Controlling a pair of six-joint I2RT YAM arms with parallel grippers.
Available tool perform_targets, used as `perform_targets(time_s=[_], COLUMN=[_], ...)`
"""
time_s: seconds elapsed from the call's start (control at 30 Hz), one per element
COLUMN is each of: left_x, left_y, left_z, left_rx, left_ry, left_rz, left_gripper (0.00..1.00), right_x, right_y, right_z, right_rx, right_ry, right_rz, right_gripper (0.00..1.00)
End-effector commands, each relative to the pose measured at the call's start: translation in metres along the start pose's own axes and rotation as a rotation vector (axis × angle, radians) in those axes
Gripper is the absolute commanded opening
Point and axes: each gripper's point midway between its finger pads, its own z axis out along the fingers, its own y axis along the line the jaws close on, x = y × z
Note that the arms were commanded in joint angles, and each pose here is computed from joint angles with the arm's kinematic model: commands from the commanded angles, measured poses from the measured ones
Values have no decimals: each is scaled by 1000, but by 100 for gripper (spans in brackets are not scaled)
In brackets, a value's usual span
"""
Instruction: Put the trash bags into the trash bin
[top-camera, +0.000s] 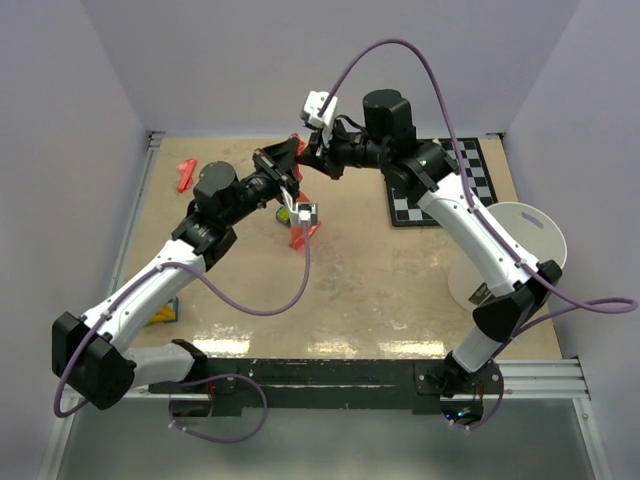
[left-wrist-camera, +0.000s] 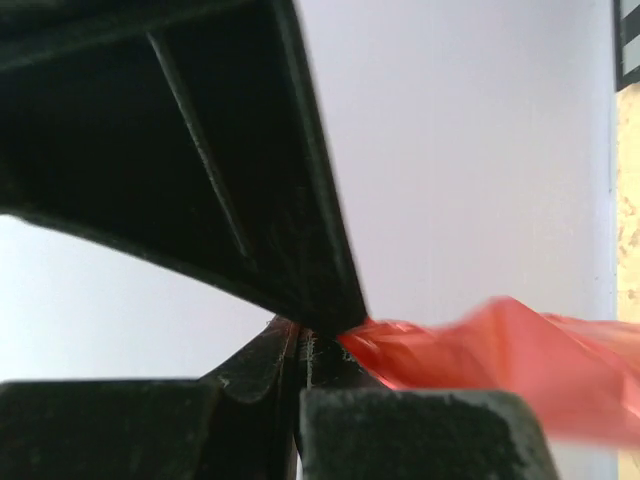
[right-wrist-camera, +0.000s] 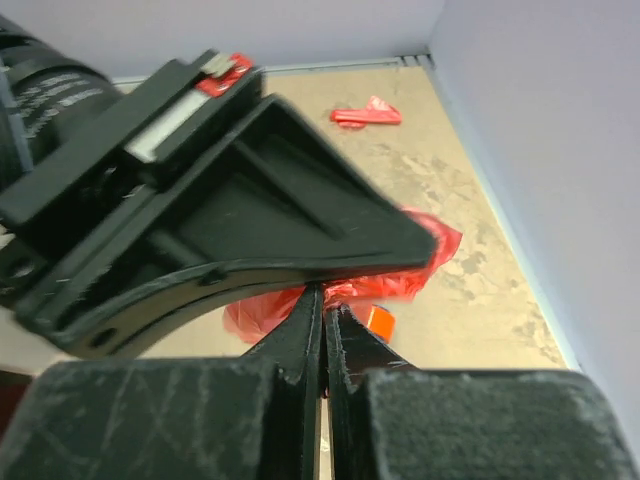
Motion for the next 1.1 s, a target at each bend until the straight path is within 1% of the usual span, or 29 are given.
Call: perform_targets(time_s=[0.0, 0.1, 0.17, 0.23, 0.33, 0.37, 0.43, 0.47, 0.53, 0.6, 0.7, 0.77, 0.83, 0.9, 0.97, 1.07], left_x=[-39, -60, -63, -56, -32, -22, -6, -1, -2, -12, -30, -41, -46, -41, -27, -10], left_y=[13, 13, 21, 35, 47, 44, 32, 17, -3, -17, -12, 2, 24, 36, 43, 28], left_z=[-19, -29, -31, -28, -18, -13, -7, -5, -6, -12, -21, -23, -23, -18, -12, -5], left_rx=[5, 33, 6, -53, -120, -118, -79, -27, 42, 81, 72, 30, -53, -93, -128, -94], left_ry=[-174, -271, -285, -249, -131, -87, -16, 4, -3, -45, -126, -179, -202, -182, -116, -51], left_rz=[33, 44, 58, 74, 80, 75, 55, 48, 30, 31, 42, 46, 56, 62, 46, 33], left_gripper=[0, 0, 0, 0, 0, 0, 0, 0, 0, 0, 0, 0, 0, 0, 0, 0], right_x=[-36, -20, -11, -5, -3, -10, -26, -34, -50, -55, -35, -14, -4, -4, -12, -27], right_y=[-34, -56, -53, -35, 2, 12, 17, 18, 3, -18, -48, -52, -42, -22, -1, 5], right_z=[-15, -9, -4, 1, 2, -2, -10, -13, -20, -22, -16, -6, 1, 5, 3, -4], right_rx=[126, 161, 141, 89, -15, -47, -57, -64, 8, 79, 165, 161, 124, 73, -14, -28], right_ry=[-85, -60, -38, -24, -20, -39, -75, -93, -118, -127, -82, -30, -14, -11, -40, -77], right_rz=[-64, -35, -33, -22, -23, -30, -37, -45, -70, -77, -59, -49, -28, -29, -33, -33], right_gripper=[0, 0, 0, 0, 0, 0, 0, 0, 0, 0, 0, 0, 0, 0, 0, 0])
